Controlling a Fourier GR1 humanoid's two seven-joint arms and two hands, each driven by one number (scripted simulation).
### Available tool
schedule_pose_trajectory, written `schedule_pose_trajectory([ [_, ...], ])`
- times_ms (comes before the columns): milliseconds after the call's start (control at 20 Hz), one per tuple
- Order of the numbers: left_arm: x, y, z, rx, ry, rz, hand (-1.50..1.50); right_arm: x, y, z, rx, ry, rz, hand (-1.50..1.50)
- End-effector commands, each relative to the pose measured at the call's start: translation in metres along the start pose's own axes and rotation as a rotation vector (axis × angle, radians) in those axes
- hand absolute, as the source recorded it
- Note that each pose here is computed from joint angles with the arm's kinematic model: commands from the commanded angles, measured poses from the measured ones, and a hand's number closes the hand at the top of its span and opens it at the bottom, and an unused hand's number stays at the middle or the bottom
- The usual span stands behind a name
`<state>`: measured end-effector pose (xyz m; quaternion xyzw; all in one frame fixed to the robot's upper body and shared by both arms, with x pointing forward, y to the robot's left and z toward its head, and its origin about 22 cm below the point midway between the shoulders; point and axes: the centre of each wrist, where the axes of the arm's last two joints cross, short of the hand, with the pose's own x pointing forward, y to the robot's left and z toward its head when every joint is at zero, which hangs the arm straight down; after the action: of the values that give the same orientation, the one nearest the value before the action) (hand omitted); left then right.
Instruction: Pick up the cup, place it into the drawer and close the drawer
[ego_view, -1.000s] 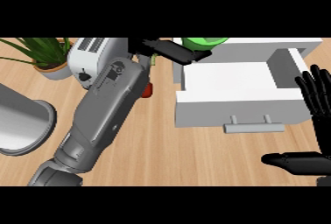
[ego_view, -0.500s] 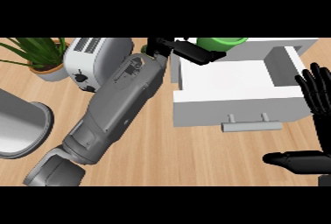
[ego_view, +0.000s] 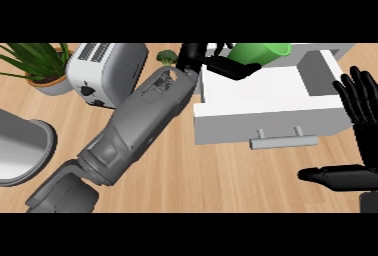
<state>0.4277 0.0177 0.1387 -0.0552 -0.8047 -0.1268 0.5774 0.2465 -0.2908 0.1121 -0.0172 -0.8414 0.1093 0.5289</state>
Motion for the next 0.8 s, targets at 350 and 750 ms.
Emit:
schedule_pose_trajectory([
  [350,-0.019,-0.014,0.014,-0.060,0.108,-0.193,-1.50,0.009,-0.013,0.003,0.036,-0.018,0.002,-1.50],
  [750,-0.019,-0.016,0.016,0.013,-0.015,-0.141,-1.50,-0.002,-0.002,-0.003,0.059,-0.044,-0.145,-1.50],
])
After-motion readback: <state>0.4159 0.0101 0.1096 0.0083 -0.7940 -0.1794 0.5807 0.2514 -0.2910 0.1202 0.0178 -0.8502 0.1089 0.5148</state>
